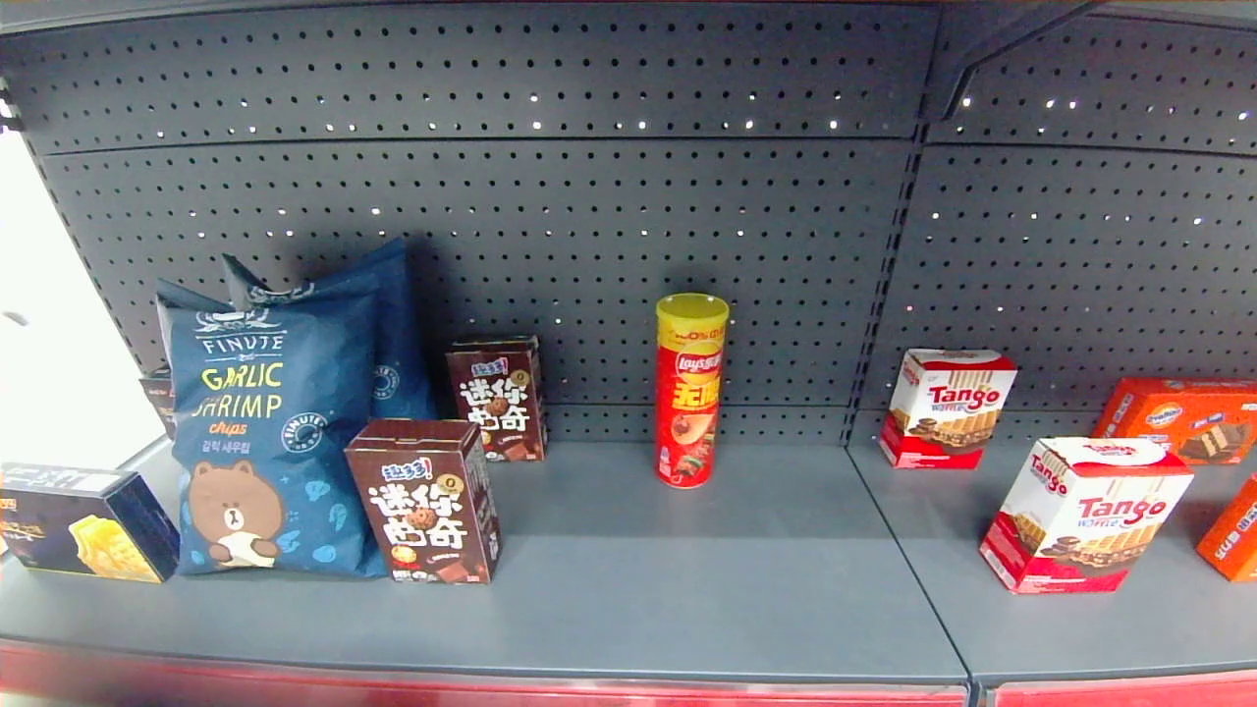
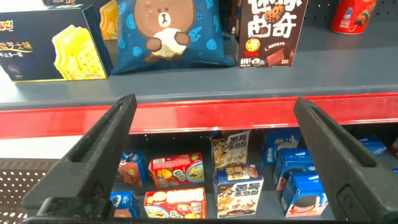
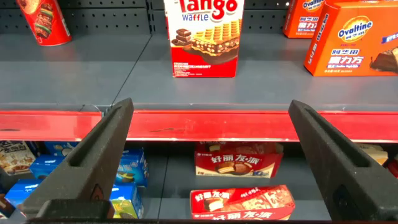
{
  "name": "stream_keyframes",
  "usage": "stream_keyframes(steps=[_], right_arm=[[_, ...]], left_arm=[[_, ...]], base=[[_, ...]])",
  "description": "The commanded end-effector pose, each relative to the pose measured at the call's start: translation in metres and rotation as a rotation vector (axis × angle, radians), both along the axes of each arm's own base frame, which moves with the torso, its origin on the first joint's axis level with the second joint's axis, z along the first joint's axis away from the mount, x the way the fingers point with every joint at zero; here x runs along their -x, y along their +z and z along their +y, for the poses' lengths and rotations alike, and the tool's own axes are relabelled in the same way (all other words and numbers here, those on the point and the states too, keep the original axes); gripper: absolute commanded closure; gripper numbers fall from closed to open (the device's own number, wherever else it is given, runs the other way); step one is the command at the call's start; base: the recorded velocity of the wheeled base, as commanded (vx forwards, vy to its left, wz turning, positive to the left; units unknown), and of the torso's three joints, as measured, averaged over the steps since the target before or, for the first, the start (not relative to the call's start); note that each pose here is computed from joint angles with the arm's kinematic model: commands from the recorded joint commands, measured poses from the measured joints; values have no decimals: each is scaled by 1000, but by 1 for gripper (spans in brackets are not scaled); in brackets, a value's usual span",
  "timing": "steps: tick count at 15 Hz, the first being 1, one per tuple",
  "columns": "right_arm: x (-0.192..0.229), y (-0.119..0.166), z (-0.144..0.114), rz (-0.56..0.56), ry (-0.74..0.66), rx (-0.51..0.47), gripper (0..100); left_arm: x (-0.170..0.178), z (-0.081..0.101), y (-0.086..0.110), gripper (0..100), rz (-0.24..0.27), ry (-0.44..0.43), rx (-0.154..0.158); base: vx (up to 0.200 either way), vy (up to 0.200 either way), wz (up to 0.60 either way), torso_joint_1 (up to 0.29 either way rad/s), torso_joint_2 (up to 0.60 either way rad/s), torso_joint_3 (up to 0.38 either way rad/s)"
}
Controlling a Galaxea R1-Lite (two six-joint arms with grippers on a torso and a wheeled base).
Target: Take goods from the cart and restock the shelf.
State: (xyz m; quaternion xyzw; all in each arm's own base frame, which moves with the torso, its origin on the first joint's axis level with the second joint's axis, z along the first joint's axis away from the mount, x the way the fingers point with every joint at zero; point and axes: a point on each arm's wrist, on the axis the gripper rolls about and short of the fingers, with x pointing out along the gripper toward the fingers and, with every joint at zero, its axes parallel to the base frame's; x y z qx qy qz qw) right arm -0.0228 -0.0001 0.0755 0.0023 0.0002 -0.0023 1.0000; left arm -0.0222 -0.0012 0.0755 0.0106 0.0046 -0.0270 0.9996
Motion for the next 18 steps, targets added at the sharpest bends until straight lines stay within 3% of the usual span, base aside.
stream_keyframes(steps=[1, 6, 18], right_arm=[[0, 0, 0, 0, 0, 0, 0], [0, 0, 0, 0, 0, 0, 0], [0, 0, 0, 0, -8, 2, 0]], left_arm=[[0, 0, 0, 0, 1, 0, 0], [0, 0, 0, 0, 1, 0, 0], [0, 0, 0, 0, -1, 0, 0]], base=[[0, 0, 0, 0, 0, 0], [0, 0, 0, 0, 0, 0], [0, 0, 600, 4, 3, 2]])
